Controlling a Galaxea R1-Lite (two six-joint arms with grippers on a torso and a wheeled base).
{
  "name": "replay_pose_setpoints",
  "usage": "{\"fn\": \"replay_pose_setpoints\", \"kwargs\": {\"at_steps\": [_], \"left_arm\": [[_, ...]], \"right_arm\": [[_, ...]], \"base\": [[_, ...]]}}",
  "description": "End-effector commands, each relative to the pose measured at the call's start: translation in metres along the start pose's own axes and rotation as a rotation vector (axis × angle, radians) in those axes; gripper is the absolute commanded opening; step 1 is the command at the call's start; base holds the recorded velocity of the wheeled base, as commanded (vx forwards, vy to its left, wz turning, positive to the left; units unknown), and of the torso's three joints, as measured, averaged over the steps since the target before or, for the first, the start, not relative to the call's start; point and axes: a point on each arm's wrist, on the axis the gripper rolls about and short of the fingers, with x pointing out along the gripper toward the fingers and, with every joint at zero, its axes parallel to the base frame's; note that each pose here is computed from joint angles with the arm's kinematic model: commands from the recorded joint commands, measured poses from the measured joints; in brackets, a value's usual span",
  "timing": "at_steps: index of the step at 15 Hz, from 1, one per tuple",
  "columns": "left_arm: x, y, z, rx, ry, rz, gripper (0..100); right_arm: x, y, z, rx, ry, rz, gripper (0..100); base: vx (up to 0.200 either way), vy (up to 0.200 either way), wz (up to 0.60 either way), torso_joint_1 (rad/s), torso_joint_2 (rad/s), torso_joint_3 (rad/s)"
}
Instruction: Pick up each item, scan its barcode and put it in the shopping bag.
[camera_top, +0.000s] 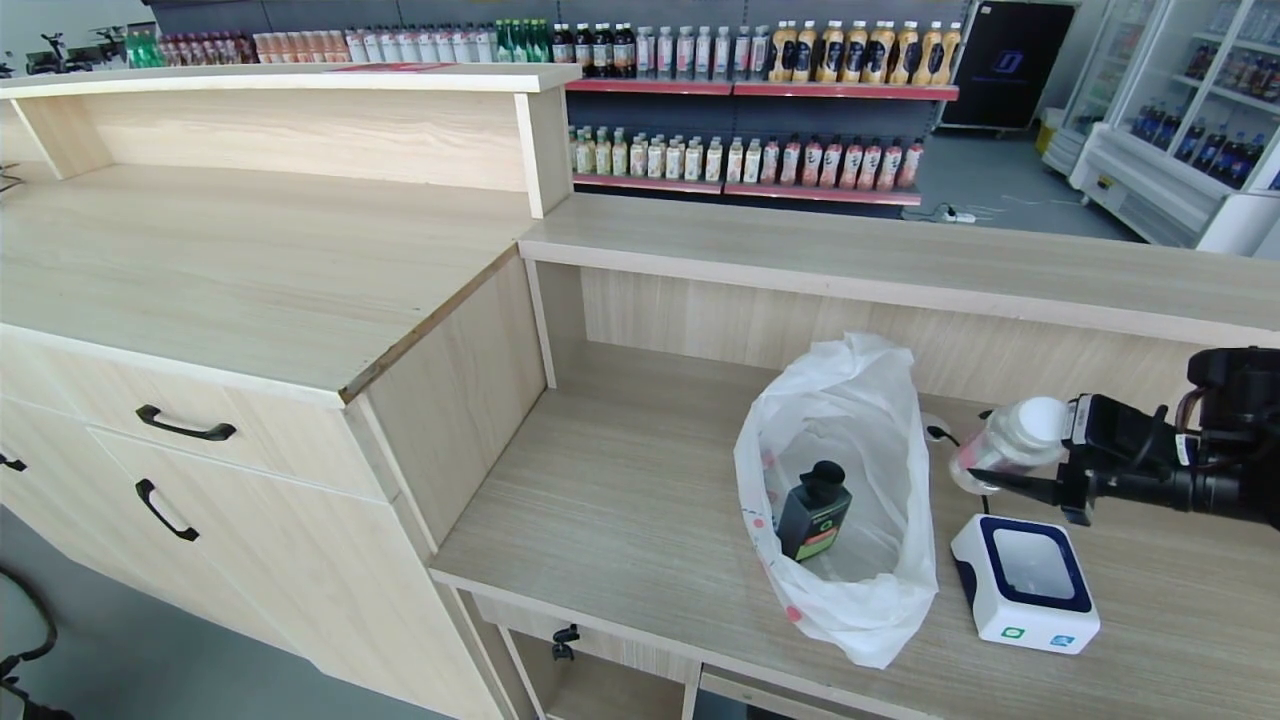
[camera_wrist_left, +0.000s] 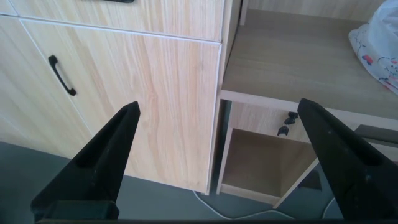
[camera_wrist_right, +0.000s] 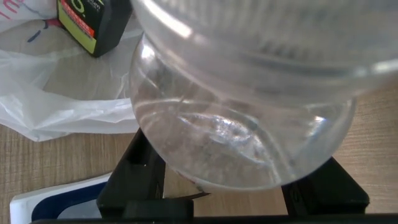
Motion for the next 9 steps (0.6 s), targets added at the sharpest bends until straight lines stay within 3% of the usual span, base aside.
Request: {"fn": "replay_pose_setpoints", "kwargs": {"at_steps": [1,3,4,6,9], "left_arm": [[0.000,0.000,0.000,0.000,0.001,0.000,100],[0.000,0.000,0.000,0.000,0.001,0.000,100],[0.000,0.000,0.000,0.000,0.001,0.000,100],[0.000,0.000,0.000,0.000,0.001,0.000,100],[0.000,0.000,0.000,0.000,0.001,0.000,100]], "right_arm": [[-0.044,-0.026,0.059,0.080,-0.038,-0.140,0],[-0.064,-0.029,0.082,0.211,-0.012,-0.222,0],[-0.079,-0.021,0.094,0.365,0.052,-0.306,0],[-0.090,-0.009,0.102,0.538,0.117,-0.388,0],[-0.098,0.002,0.105,0.618,0.141,-0.410,0]], "base": [[0.000,0.000,0.00,0.000,0.00,0.000],[0.000,0.000,0.00,0.000,0.00,0.000],[0.000,0.000,0.00,0.000,0.00,0.000],[0.000,0.000,0.00,0.000,0.00,0.000],[0.000,0.000,0.00,0.000,0.00,0.000]]}}
